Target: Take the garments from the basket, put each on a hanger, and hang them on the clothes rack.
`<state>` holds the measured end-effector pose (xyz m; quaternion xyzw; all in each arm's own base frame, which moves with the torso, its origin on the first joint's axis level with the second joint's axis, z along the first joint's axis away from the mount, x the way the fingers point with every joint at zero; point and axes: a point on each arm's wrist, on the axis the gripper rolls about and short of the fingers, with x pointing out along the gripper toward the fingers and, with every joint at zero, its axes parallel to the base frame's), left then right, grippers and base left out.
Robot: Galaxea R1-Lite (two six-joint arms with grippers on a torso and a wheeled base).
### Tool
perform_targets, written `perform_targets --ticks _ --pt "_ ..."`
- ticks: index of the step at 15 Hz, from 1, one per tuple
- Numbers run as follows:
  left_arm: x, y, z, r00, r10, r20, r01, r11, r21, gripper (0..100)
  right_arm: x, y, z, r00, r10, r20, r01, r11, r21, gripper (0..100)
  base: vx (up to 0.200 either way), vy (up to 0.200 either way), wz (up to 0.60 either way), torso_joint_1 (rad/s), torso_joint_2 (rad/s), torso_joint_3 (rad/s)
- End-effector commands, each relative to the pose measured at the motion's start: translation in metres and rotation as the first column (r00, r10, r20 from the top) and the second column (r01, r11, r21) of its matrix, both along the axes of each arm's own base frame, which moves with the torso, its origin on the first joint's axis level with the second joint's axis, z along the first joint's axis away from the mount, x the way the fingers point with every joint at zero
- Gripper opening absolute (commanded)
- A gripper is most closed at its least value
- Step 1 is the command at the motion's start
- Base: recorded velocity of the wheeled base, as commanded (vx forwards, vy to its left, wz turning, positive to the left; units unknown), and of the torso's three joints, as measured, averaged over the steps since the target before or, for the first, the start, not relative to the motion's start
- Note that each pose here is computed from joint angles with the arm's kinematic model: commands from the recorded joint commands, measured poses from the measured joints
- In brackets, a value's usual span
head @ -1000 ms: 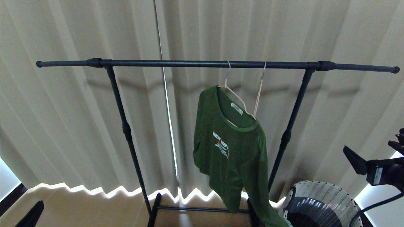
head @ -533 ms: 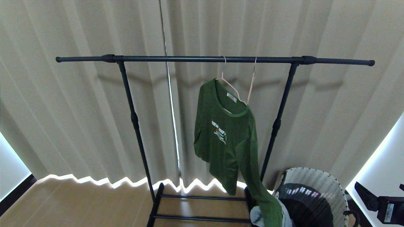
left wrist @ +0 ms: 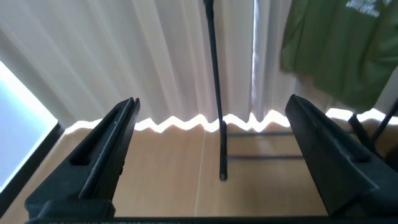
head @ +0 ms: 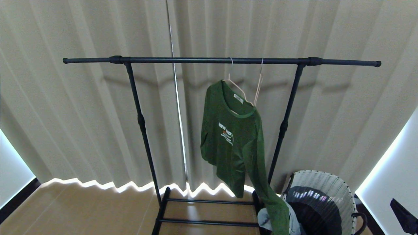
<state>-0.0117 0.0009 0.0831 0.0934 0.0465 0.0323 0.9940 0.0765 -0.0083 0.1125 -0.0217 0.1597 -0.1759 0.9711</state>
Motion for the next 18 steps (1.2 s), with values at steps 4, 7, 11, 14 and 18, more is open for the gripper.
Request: perform_targets --ticks 4,7,11,14,18 --pt "-0.010 0.000 -0.002 0.993 -0.026 0.117 0.025 1.000 0.007 100 -0.043 0.003 0.012 0.956 0.115 0.270 -0.116 0.993 -0.013 100 0.000 0.000 0.00 0.000 0.00 0.000" --pt "-0.011 0.000 -0.002 0.991 -0.030 0.132 0.030 1.000 0.000 100 -0.073 0.005 -0.001 0.900 0.258 0.351 -0.264 0.964 -0.031 100 0.000 0.000 0.00 0.000 0.00 0.000" --pt "-0.011 0.000 -0.002 0.991 -0.022 0.131 0.025 0.999 -0.022 100 -0.096 0.006 -0.031 0.923 0.256 0.289 -0.234 0.966 -0.107 100 0.000 0.000 0.00 0.000 0.00 0.000" --pt "-0.011 0.000 -0.006 0.995 -0.024 0.101 0.034 0.995 -0.093 100 -0.100 0.006 -0.032 0.900 0.272 0.341 -0.259 0.962 -0.086 100 0.000 0.000 0.00 0.000 0.00 0.000" --pt "-0.011 -0.003 -0.006 0.981 -0.161 0.104 0.174 0.977 -0.127 100 -0.100 0.010 -0.032 0.841 0.423 0.338 -0.416 0.904 -0.097 100 0.000 0.000 0.00 0.000 0.00 0.000"
